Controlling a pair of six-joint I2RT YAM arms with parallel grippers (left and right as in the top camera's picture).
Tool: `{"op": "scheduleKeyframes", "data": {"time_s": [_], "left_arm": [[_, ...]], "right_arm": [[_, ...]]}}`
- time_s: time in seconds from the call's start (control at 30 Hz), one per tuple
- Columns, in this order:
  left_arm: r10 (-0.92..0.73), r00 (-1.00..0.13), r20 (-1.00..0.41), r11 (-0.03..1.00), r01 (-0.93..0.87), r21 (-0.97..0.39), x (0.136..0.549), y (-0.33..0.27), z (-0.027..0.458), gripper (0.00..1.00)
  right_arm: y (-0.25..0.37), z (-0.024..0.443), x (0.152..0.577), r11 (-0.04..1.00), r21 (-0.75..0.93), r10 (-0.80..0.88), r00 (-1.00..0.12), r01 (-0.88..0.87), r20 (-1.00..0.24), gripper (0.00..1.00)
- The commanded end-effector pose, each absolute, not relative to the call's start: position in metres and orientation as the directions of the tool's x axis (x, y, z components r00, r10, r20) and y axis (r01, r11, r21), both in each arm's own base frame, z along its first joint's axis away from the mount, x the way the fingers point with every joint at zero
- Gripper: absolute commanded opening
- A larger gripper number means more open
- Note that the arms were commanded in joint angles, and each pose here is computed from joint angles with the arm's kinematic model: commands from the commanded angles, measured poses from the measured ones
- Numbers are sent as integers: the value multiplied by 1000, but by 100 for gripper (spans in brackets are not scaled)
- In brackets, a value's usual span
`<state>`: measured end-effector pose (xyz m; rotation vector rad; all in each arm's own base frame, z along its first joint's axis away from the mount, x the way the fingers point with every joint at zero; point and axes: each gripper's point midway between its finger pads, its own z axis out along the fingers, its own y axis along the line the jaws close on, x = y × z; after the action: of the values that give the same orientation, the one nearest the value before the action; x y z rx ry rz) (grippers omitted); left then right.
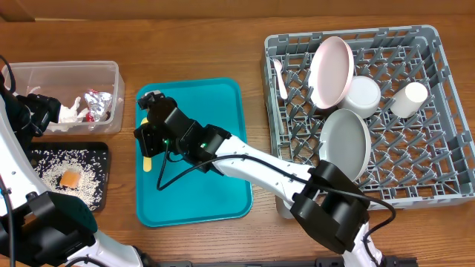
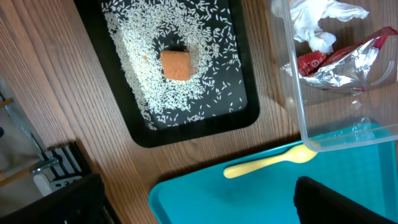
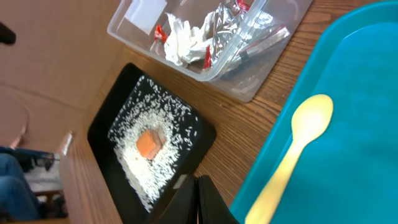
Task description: Sort waste into correct bins and load items into the dishwasher rack
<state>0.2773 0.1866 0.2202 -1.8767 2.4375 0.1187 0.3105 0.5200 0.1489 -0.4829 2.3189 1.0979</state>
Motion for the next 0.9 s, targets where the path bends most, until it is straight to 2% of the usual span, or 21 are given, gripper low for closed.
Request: {"op": "scheduleKeyframes", "data": {"time_s": [0.0,0.23,0.53,0.87], "left_arm": [[-963,-249,-107,248,-969,24,277,185,222,100],[-963,-249,-107,248,-969,25,277,185,222,100],[-963,-249,-107,248,-968,24,277,185,222,100],[-963,-249,-107,248,-968,24,277,185,222,100]], "right_arm": [[524,121,315,627,637,-65,-845,-448,-531,4],[533,86,308,610,677,-86,-884,-412,-460,4],[533,76,303,606,663,-131,-877,-440,-462,4],[537,52,292,589,688,-174,-898,-425,-405,4]]}}
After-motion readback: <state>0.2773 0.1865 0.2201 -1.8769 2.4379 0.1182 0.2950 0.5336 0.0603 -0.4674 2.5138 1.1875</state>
